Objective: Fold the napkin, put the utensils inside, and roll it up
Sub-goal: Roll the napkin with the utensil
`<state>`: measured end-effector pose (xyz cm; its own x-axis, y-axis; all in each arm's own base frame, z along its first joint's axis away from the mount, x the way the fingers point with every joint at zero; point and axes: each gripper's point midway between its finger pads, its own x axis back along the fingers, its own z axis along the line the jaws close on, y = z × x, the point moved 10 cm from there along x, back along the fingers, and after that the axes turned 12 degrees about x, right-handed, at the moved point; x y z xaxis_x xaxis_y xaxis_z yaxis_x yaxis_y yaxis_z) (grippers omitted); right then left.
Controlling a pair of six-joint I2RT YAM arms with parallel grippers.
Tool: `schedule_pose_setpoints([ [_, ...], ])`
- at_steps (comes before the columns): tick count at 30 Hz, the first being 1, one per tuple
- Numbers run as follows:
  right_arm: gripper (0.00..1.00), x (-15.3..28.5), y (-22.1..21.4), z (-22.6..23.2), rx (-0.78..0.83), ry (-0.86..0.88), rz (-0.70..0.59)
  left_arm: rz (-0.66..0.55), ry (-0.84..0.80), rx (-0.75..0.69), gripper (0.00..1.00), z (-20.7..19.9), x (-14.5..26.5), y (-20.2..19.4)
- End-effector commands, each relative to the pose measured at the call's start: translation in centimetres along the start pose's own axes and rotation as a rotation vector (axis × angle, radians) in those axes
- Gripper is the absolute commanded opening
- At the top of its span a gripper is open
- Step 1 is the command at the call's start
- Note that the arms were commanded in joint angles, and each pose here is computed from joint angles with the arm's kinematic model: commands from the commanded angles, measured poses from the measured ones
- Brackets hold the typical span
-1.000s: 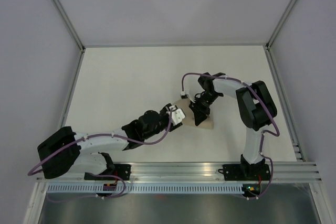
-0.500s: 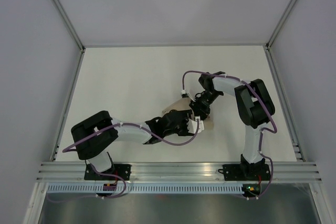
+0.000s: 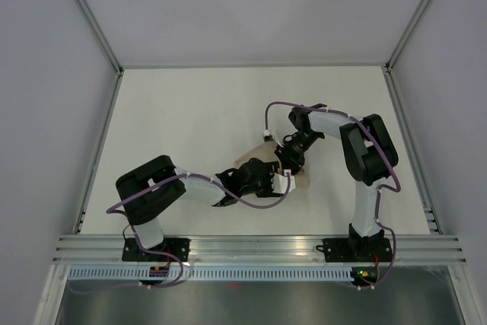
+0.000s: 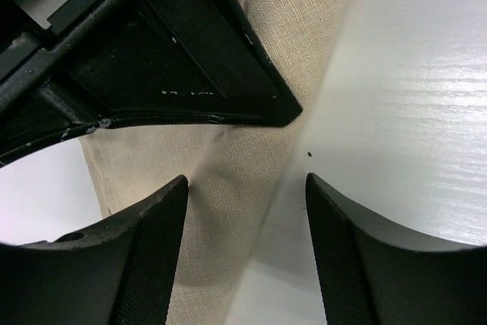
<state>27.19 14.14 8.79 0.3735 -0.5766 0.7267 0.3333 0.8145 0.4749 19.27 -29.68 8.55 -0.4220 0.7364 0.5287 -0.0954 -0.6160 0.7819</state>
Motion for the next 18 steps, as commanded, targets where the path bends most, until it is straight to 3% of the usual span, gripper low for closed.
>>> schedule_pose_setpoints([
  [1, 0.01, -2.9, -4.0, -2.0, 0.006, -0.023, 0.222, -0.009, -0.042, 0.037, 0.67, -0.1, -0.8, 0.0],
  [10, 0.01, -3.0, -4.0, -1.9, 0.003, -0.016, 0.219, 0.032, -0.075, 0.111, 0.53, -1.5, -1.3, -2.2],
  [18, 0.05, -2.9, -4.0, -1.9, 0.005, -0.026, 0.213, 0.048, -0.101, 0.189, 0.23, -2.6, -1.6, -3.7],
])
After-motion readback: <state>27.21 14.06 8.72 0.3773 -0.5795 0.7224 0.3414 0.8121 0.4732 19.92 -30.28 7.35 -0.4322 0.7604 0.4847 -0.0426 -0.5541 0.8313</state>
